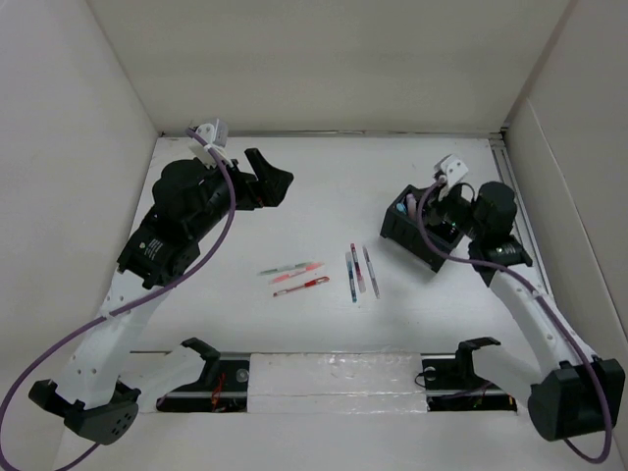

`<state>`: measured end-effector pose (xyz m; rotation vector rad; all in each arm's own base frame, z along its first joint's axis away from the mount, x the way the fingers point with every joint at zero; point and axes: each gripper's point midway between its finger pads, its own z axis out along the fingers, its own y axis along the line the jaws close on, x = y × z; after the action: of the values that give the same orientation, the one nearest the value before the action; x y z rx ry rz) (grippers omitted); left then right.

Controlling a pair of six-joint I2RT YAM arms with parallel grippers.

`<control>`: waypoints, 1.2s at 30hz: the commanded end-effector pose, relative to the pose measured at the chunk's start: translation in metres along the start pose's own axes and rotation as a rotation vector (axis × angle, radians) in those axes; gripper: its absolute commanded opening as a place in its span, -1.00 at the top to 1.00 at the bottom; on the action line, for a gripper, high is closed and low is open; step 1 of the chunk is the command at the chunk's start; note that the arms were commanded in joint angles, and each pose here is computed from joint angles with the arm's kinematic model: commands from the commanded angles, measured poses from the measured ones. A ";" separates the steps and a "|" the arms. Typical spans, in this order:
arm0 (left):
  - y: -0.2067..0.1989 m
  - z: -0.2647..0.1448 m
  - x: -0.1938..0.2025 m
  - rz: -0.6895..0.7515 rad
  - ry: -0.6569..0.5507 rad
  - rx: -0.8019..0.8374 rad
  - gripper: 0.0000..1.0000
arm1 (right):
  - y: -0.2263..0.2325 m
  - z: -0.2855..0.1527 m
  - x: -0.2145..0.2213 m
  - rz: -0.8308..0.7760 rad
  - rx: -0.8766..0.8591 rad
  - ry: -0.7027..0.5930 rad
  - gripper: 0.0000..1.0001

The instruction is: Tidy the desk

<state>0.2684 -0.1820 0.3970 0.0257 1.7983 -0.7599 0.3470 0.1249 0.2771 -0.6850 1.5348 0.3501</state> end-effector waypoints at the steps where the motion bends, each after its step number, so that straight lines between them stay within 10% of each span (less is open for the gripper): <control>1: -0.015 -0.005 -0.022 0.005 -0.089 0.067 -0.84 | 0.048 -0.025 0.066 0.000 -0.022 0.280 1.00; 3: -0.013 0.000 -0.010 -0.004 -0.057 0.074 -0.74 | 0.054 -0.032 0.086 0.015 0.032 0.351 1.00; 8: -0.016 0.006 0.000 -0.003 -0.031 0.104 0.02 | 0.074 -0.023 0.114 0.063 0.099 0.429 0.15; 14: -0.013 0.011 0.009 -0.007 -0.011 0.100 0.90 | 0.101 0.009 0.147 0.014 0.039 0.577 0.03; 17: -0.013 0.009 0.011 0.000 -0.006 0.099 0.81 | 0.110 0.026 0.153 0.019 0.007 0.586 0.01; 22: -0.012 0.008 0.017 0.000 0.011 0.101 -0.12 | 0.119 0.044 0.179 0.024 -0.021 0.663 -0.02; 36: -0.014 0.007 0.019 -0.008 0.021 0.108 -0.23 | 0.132 0.070 0.208 0.088 -0.035 0.673 0.15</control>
<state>0.2669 -0.2007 0.3727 0.0821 1.8259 -0.8308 0.3137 0.2050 0.0281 -0.8579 2.2767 0.1597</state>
